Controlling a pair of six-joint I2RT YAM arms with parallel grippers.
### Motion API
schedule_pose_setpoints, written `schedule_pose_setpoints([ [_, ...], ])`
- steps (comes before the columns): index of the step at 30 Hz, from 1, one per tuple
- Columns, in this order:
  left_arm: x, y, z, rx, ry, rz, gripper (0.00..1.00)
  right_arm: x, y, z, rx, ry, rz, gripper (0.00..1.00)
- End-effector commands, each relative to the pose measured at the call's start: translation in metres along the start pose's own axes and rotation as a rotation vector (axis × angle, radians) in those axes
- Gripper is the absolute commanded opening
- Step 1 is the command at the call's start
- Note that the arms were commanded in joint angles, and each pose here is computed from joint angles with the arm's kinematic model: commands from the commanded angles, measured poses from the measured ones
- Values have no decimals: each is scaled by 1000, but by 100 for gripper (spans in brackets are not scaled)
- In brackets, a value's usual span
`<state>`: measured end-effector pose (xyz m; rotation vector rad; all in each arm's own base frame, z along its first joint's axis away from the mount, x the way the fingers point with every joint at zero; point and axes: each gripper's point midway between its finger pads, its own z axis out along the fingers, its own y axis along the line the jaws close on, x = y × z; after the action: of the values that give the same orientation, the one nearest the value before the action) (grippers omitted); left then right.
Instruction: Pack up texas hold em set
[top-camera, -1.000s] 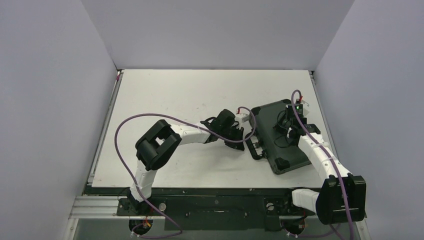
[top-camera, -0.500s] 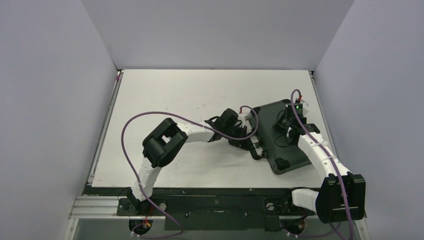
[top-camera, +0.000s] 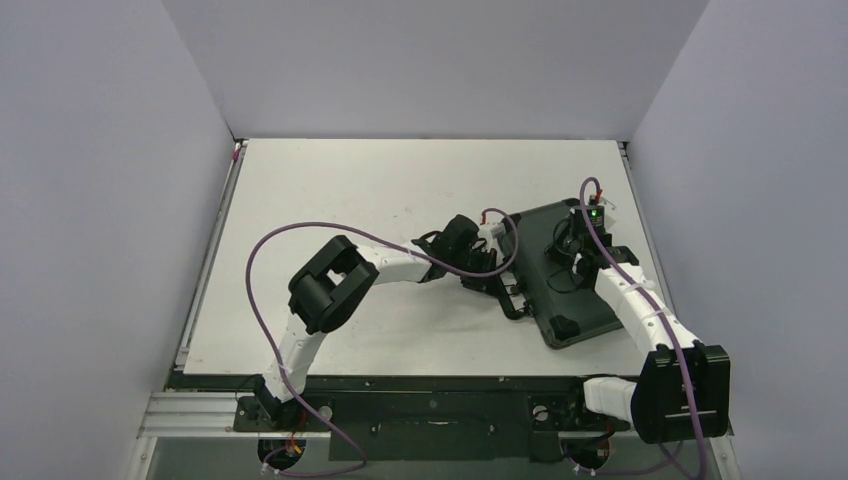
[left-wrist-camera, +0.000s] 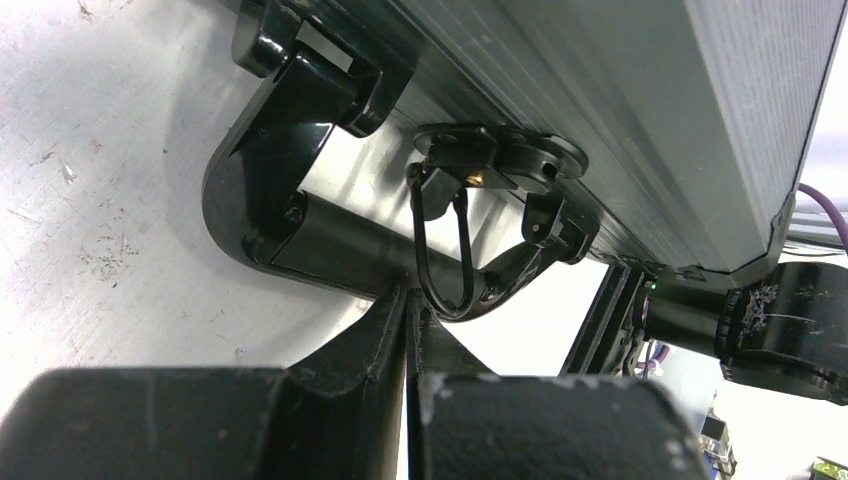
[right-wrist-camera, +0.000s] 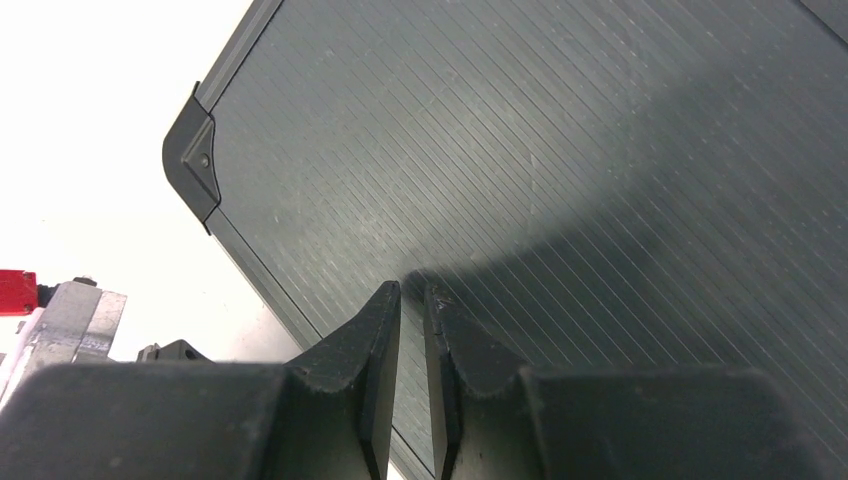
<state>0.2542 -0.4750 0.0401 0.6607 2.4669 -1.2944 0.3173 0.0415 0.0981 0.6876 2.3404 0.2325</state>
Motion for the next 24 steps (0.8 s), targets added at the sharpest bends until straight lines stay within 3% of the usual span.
schedule_pose_setpoints([
  [1, -17, -15, 6, 57, -38, 23, 0, 127, -85, -13, 297, 484, -87, 13],
  [24, -31, -43, 25, 125, -43, 34, 0, 131, -87, -10, 300, 523, -112, 12],
])
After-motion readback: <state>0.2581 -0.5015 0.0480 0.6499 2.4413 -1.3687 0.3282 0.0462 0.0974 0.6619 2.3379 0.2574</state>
